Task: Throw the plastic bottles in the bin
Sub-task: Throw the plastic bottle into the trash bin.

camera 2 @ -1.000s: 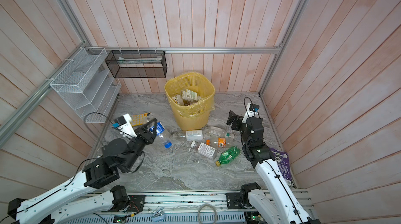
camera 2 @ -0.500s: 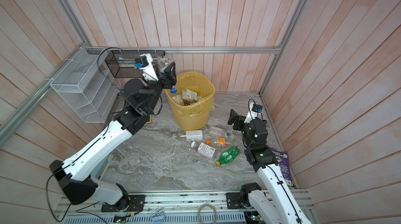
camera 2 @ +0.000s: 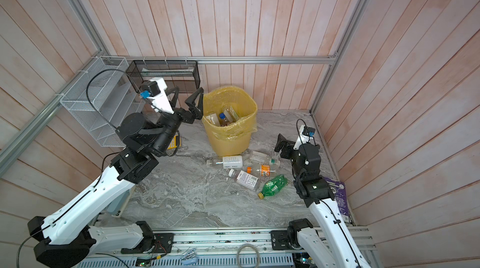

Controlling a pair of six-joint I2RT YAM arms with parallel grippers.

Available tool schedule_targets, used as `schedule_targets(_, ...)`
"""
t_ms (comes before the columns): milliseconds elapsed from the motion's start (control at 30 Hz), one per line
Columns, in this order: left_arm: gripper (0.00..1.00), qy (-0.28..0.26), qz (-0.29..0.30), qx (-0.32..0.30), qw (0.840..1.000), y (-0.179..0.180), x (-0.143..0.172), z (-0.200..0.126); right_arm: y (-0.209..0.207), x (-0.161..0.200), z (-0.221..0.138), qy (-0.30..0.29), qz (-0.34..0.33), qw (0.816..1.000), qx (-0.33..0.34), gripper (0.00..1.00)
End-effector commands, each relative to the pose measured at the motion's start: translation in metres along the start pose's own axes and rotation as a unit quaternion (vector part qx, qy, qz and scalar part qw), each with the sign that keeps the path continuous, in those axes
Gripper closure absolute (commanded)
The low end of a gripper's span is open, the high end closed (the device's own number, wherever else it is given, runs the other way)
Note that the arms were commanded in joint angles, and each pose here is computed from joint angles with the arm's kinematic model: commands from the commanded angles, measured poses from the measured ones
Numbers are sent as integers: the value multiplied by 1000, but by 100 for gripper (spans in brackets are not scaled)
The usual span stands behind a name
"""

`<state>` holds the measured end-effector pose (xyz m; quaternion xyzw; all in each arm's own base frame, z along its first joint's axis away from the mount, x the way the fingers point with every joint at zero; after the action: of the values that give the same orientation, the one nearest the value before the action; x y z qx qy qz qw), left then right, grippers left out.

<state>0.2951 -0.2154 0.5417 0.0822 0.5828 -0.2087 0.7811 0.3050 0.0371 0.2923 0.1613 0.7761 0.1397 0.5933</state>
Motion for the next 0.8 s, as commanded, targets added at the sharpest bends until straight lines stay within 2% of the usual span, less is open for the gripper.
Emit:
schedule_targets(0, 0, 53, 21, -13, 998, 2, 59, -4, -18, 40, 9, 72, 32, 996, 37, 1)
schedule_targets(200, 0, 143, 50, -11, 988, 9, 126, -40, -56, 111, 13, 147, 81, 981, 96, 1)
schedule_targets(367, 0, 195, 77, -19, 978, 11, 172, -69, -82, 168, -5, 226, 137, 953, 149, 2)
schedule_targets(433, 0, 200, 76, -33, 976, 17, 180, -75, -88, 181, -15, 237, 153, 947, 156, 5)
schedule_targets(600, 0, 191, 80, -52, 977, 28, 188, -83, -85, 209, -25, 264, 197, 936, 122, 14)
schedule_targets(767, 0, 196, 83, -60, 975, 34, 190, -84, -89, 223, -20, 268, 208, 933, 122, 16)
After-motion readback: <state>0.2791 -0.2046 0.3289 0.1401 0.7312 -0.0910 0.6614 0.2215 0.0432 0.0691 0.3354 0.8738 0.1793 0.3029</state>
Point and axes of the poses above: each gripper's point midway between its finger pads, its own z axis out along the fingers, its own y axis along the line the jaws close on, x = y × z, the point moved 1 cm from there along -z, back along the fingers, and after that the axes turned 8 degrees about z, right-handed, at the moved point
